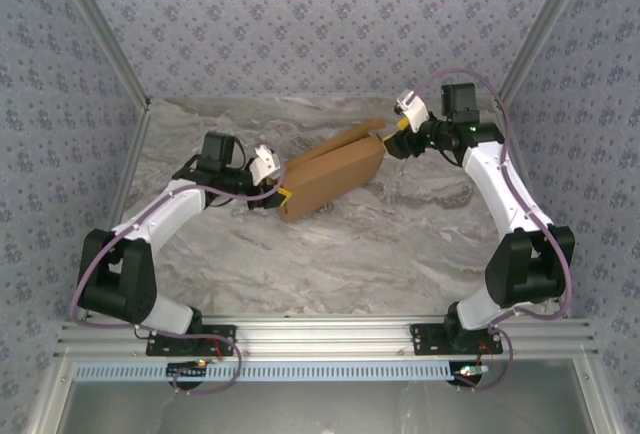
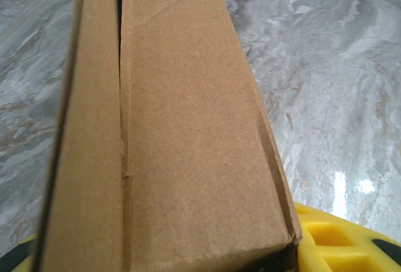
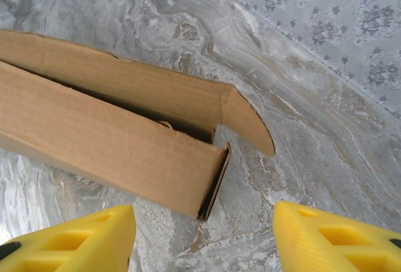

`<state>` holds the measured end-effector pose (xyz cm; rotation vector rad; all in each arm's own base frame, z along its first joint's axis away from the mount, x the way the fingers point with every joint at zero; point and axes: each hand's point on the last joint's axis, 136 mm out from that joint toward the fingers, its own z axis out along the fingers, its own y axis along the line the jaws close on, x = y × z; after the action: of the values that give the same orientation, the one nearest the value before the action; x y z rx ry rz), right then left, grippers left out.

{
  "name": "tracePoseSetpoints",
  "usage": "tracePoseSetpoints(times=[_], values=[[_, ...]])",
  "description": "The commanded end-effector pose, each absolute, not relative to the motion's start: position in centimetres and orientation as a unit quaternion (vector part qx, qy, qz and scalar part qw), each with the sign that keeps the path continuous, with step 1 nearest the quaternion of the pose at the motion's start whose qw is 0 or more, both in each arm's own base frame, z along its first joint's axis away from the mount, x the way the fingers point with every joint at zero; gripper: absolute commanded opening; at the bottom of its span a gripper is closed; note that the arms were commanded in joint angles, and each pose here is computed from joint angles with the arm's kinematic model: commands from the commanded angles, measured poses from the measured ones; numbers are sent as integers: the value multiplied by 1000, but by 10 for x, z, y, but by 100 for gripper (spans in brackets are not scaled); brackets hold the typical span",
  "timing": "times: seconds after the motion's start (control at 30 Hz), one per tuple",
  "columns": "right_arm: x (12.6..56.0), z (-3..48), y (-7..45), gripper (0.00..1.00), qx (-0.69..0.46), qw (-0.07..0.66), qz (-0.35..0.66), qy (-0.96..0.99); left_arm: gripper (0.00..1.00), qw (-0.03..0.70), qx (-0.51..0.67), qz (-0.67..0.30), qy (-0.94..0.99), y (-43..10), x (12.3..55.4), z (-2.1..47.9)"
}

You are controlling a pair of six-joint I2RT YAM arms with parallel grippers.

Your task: Fold the paper box

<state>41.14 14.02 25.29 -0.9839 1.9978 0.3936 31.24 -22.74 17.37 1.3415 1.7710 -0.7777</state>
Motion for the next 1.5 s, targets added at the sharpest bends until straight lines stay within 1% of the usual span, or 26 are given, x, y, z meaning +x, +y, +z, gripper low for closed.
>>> tracePoseSetpoints(times=[0.0, 0.23, 0.43, 0.53, 0.87, 0.97, 1.17, 1.47], values=[[409, 251, 141, 61, -434, 412, 151, 787, 36, 375, 562, -356, 645, -234, 299, 188], [411, 229, 142, 58, -456, 365, 165, 795, 36, 359, 579, -370, 631, -238, 299, 183], [421, 214, 138, 53, -461, 338, 156, 806, 37, 353, 586, -370, 628, -238, 299, 178], [425, 209, 137, 47, -458, 326, 156, 812, 38, 349, 587, -368, 631, -237, 300, 174], [420, 207, 136, 21, -439, 300, 150, 833, 39, 346, 584, -360, 640, -237, 306, 169], [419, 204, 138, 15, -424, 290, 136, 847, 41, 344, 576, -354, 651, -236, 311, 166], [418, 209, 139, 10, -351, 283, 93, 888, 44, 345, 558, -337, 676, -233, 320, 160], [411, 205, 130, 10, -242, 241, 61, 938, 43, 336, 543, -323, 699, -230, 326, 150]])
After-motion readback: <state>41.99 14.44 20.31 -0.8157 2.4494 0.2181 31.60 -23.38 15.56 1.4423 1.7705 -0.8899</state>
